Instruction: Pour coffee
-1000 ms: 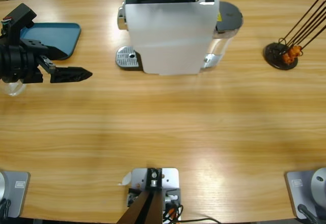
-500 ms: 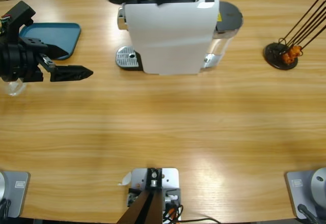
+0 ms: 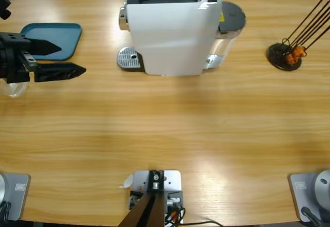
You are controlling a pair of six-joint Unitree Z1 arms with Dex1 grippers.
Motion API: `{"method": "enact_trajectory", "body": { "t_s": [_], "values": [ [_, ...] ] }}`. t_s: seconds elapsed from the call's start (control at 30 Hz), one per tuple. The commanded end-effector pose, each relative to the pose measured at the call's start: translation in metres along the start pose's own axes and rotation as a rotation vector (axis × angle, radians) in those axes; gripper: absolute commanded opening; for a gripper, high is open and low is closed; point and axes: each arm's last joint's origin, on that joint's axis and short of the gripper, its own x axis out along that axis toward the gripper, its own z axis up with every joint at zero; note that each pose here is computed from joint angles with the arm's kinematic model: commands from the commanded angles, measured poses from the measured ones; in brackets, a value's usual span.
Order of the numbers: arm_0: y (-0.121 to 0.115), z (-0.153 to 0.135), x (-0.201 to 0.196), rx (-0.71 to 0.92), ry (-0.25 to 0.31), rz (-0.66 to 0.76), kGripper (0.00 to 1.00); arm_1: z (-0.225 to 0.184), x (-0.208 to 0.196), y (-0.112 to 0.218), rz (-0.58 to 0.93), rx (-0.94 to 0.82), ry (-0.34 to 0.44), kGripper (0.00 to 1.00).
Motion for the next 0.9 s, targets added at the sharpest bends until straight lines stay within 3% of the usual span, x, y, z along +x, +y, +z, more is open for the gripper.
{"method": "enact_trajectory", "body": {
  "t_s": [0.03,0.23,0.47,0.9],
  "values": [
    [-0.004,-0.014,-0.005,-0.004,0.025,-0.032,1.0,0.034,0.051,0.008,0.069,0.188,-0.099,0.0],
    [-0.005,-0.018,-0.005,-0.002,0.035,-0.033,1.0,0.037,0.061,0.018,0.179,0.262,-0.085,0.0],
    [-0.005,-0.019,-0.007,0.0,0.029,-0.029,1.0,0.022,0.072,0.056,0.296,0.243,-0.026,0.0],
    [-0.004,-0.02,-0.007,0.002,0.031,-0.026,1.0,0.0,0.091,0.09,0.326,0.196,0.048,0.0]
  ]
}}
